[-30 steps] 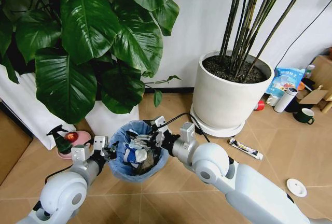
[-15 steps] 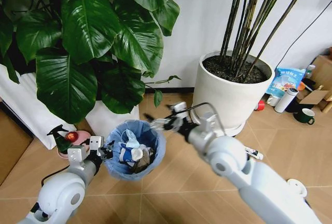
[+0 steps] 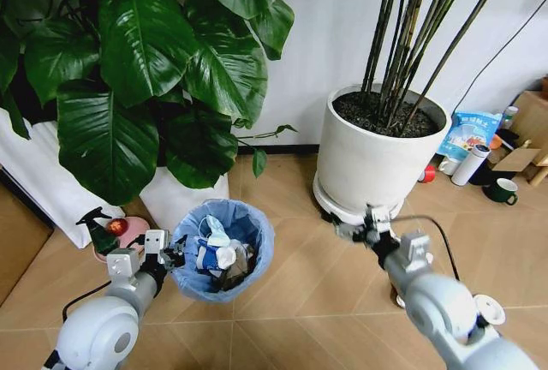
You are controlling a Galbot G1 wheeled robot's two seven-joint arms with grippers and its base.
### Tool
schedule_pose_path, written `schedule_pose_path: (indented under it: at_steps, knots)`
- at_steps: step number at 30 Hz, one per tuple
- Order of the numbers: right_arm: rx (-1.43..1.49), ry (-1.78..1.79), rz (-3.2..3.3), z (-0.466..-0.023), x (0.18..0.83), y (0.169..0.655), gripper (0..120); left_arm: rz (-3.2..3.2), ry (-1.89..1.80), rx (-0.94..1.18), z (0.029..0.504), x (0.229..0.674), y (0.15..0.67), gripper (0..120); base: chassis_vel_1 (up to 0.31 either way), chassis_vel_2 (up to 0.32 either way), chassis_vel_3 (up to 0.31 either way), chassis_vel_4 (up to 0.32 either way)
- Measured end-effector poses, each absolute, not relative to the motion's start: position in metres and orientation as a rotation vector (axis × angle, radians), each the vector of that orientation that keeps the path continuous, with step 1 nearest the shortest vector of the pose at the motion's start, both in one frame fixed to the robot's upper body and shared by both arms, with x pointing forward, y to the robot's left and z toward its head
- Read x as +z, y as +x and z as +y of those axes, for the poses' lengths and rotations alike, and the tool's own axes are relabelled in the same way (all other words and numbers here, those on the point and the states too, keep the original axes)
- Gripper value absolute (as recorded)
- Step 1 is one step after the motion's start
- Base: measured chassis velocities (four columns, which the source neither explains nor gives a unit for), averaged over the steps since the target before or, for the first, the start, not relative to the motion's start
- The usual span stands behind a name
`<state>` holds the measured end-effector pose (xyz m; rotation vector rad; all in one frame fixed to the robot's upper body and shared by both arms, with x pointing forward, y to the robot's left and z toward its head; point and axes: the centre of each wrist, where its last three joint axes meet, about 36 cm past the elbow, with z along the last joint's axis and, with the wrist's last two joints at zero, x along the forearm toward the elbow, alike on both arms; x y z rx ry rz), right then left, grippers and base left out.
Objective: Pick up the trash bin and place the garbage on the floor into it.
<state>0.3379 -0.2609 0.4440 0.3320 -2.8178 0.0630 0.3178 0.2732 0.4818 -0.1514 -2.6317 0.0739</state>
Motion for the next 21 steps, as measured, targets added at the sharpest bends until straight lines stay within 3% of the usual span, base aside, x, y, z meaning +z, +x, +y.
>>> schedule_pose_path:
  at_steps: [11, 21]
  knots:
    - [0.053, 0.214, -2.805, -0.275, 0.415, 0.328, 100, -2.638, -0.151, 0.068, 0.273, 0.486, 0.312, 0, -0.022, -0.017, 0.019, 0.02]
    - [0.041, 0.168, -2.796, -0.289, 0.398, 0.327, 100, -2.631, -0.147, 0.062, 0.272, 0.483, 0.309, 0, -0.149, -0.15, 0.15, 0.142]
